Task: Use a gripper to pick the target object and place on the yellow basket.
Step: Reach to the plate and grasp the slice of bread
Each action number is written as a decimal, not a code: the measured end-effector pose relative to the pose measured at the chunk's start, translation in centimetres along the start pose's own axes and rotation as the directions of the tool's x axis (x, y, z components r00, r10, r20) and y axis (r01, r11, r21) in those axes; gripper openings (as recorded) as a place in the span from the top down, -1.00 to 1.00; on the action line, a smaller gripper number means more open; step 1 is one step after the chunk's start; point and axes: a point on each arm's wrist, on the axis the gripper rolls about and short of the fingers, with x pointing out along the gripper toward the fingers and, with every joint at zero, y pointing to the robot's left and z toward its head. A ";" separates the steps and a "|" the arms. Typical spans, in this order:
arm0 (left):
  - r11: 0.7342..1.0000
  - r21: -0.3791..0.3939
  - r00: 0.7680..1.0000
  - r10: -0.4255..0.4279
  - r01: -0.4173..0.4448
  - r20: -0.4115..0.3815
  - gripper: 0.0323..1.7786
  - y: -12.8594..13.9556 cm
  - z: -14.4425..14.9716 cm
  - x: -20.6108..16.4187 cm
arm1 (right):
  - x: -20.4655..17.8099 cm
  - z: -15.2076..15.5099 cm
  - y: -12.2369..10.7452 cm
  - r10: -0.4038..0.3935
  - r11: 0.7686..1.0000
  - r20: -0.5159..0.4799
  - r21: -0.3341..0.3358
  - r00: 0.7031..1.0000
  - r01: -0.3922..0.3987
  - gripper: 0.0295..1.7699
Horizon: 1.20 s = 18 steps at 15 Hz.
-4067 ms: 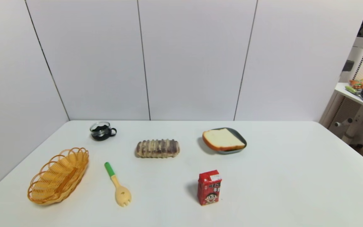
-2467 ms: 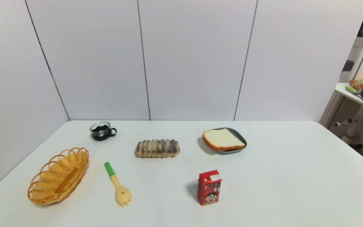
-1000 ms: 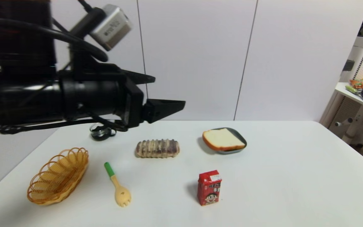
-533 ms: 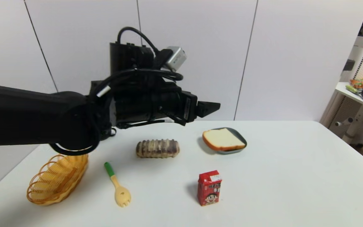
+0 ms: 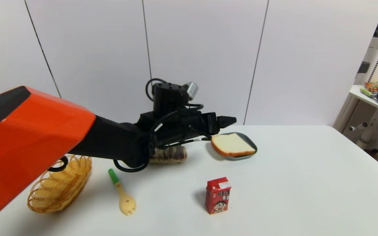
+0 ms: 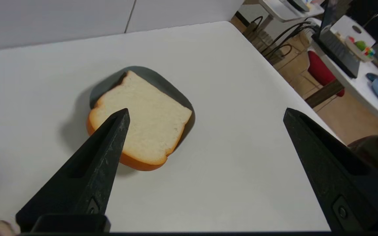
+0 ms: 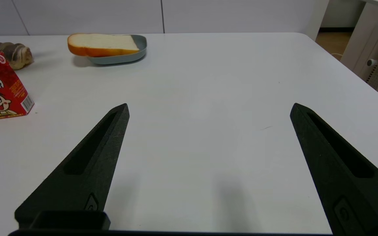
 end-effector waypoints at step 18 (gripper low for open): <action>0.984 -0.151 0.990 0.077 -0.094 -0.114 -0.90 6.0 -5.5 4.9 | 0.0 0.0 0.0 -0.001 1.000 0.000 0.000 1.000 0.001 -0.91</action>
